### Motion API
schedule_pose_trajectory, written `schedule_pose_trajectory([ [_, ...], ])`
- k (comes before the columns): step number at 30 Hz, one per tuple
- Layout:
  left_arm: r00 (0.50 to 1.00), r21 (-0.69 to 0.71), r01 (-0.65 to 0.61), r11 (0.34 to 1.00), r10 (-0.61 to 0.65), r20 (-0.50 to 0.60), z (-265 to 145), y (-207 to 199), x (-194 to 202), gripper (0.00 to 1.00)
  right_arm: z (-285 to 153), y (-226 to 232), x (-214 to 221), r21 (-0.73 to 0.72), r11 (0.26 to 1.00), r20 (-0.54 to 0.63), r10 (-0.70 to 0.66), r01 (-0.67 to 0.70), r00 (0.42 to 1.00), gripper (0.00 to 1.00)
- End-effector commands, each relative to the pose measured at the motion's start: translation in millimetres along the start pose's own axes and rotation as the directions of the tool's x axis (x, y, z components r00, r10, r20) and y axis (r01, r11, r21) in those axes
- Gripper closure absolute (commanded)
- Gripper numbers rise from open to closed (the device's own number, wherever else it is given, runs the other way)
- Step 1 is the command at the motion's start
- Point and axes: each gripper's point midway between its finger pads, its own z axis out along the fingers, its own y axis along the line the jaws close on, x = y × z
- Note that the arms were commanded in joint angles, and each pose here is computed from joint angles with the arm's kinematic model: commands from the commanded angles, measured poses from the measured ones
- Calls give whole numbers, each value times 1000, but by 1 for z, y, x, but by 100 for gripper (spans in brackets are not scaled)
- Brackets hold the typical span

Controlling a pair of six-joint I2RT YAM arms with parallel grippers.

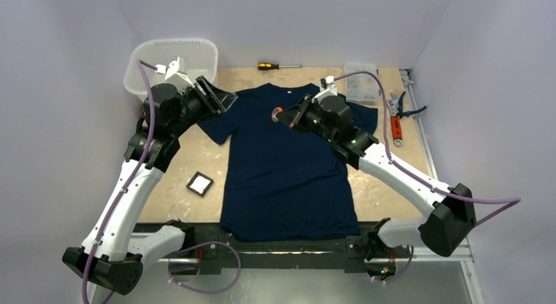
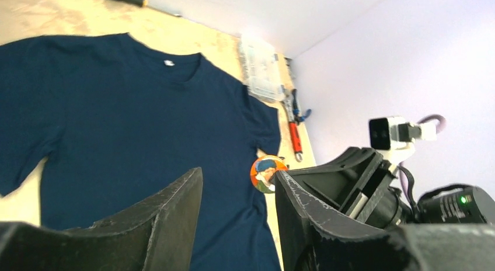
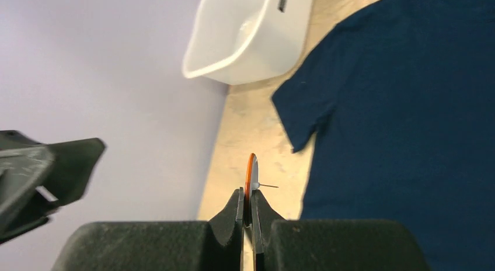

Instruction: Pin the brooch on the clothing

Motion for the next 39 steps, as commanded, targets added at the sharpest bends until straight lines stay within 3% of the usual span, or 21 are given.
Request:
schedule_pose_trajectory([
  [1, 997, 202, -80, 976, 76, 30, -8, -39, -9, 51, -30, 66, -29, -198, 966, -22, 167, -168, 986, 100],
  [10, 997, 453, 76, 888, -59, -52, -7, -77, 4, 53, -47, 81, -54, -304, 895, -47, 328, -326, 944, 100],
  [18, 988, 559, 152, 815, -101, -120, -3, -88, 16, 57, -46, 92, -54, -360, 848, -111, 375, -389, 920, 100],
  [30, 970, 585, 238, 775, -163, -180, 8, -89, 21, 62, -40, 108, -53, -420, 770, -215, 430, -480, 877, 100],
  [39, 964, 567, 260, 781, -174, -202, 14, -83, 28, 67, -36, 108, -55, -423, 774, -201, 427, -472, 881, 100],
])
